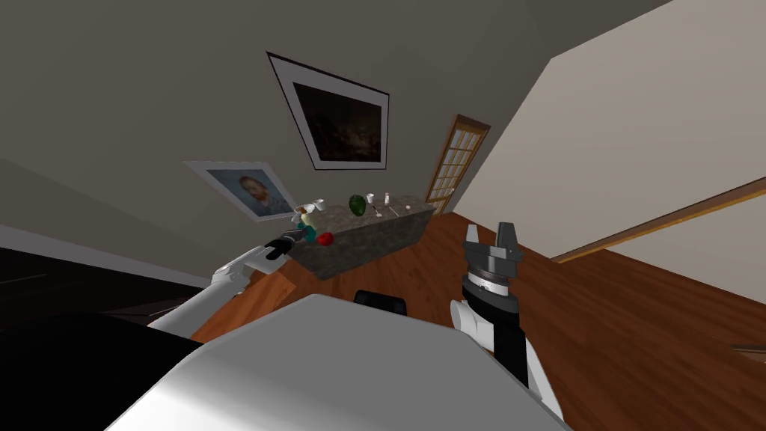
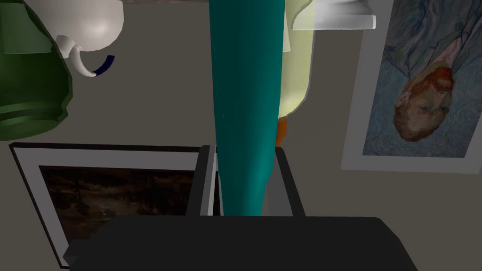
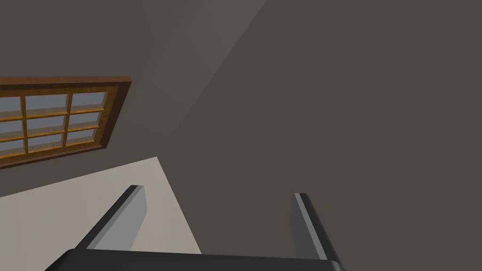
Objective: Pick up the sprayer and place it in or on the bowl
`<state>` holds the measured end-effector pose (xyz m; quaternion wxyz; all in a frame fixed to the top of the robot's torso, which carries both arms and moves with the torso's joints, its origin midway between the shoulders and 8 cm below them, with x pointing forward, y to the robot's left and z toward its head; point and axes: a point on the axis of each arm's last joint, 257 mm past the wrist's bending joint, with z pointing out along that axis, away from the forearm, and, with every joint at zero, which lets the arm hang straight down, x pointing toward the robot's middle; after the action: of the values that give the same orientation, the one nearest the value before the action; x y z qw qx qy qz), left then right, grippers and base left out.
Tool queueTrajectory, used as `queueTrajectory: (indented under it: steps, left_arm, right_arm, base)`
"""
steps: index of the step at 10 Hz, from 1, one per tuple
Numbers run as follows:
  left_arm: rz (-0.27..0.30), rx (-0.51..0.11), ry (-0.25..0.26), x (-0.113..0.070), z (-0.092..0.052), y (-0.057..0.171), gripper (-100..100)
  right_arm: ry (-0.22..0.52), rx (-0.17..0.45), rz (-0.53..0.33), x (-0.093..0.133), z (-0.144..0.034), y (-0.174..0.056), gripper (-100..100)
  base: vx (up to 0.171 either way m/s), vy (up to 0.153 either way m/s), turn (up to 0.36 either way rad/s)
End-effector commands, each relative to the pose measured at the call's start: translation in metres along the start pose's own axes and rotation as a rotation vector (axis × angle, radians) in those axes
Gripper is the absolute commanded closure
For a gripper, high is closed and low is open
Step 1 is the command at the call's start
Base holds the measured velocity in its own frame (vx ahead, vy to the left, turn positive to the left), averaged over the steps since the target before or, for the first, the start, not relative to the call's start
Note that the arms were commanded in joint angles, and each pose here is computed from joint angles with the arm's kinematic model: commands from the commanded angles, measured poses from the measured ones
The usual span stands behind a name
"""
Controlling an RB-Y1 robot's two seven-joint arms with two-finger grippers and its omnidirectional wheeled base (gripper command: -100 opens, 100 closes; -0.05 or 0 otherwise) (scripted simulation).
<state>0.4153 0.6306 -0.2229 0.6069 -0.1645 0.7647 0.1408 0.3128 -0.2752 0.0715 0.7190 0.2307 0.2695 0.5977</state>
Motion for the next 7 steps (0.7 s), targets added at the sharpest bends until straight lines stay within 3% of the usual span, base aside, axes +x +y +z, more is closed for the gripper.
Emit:
queueTrajectory:
  steps: [1, 4, 7]
  left_arm:
    - [0.003, -0.023, 0.004, -0.004, 0.002, 0.015, 100]
    - [0.003, -0.075, 0.006, -0.014, 0.006, 0.04, 100]
    - [-0.008, -0.141, 0.001, -0.026, 0.01, 0.068, 100]
  right_arm:
    - [0.0, 0.0, 0.0, 0.0, 0.0, 0.0, 0]
    - [0.0, 0.0, 0.0, 0.0, 0.0, 0.0, 0]
    - [0.0, 0.0, 0.0, 0.0, 0.0, 0.0, 0]
  base:
    - [-0.225, 0.105, -0.147]
    - [-0.194, 0.18, -0.172]
    - [-0.095, 0.163, -0.206]
